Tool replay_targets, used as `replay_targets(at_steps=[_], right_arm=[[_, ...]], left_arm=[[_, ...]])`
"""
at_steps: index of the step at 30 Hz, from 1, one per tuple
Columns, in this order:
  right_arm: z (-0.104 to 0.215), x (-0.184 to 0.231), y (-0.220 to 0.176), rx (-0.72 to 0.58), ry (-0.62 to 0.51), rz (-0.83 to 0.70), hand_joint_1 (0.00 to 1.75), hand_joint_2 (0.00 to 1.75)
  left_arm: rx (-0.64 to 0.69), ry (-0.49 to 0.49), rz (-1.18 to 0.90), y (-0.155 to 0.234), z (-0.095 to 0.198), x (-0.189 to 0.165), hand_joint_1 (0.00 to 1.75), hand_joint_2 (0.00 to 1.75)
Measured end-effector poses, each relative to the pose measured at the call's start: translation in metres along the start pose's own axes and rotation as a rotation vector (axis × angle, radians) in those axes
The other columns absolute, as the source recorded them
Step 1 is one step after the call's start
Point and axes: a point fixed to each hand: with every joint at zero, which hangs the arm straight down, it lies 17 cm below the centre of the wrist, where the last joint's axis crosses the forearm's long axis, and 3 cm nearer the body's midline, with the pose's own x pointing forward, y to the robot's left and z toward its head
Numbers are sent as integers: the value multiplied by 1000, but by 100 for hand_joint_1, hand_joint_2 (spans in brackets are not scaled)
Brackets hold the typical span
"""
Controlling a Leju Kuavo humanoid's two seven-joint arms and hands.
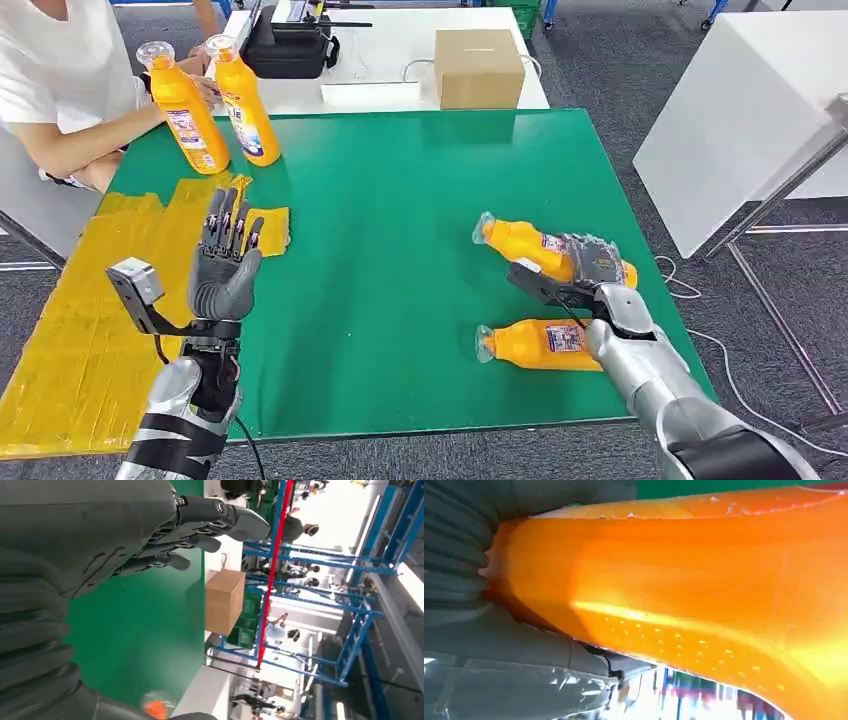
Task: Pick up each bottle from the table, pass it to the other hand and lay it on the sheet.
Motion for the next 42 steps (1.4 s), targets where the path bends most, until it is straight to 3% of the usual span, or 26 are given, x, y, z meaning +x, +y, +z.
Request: replay_targets(at_steps=[7, 12, 18, 21, 29, 42], right_arm=[[5, 23, -31, -130, -27, -90, 175, 175], [18, 31, -73, -347, -46, -100, 175, 175], [45, 63, -112, -521, -140, -296, 175, 175], [48, 100, -107, -435, -228, -565, 173, 175], [69, 199, -83, -163, -464, -1042, 175, 175], [91, 258, -49, -14, -528, -1151, 171, 175]], left_arm=[[-11, -5, -8, -4, 1, 3, 0, 175], [-49, 16, -39, -16, 2, -3, 0, 175], [-111, 46, -36, -34, 5, -11, 0, 175], [-139, 52, -21, -44, 3, -12, 0, 175], [-244, 73, 4, -75, -2, -14, 0, 175], [-378, 97, 18, -124, 5, -20, 0, 175]])
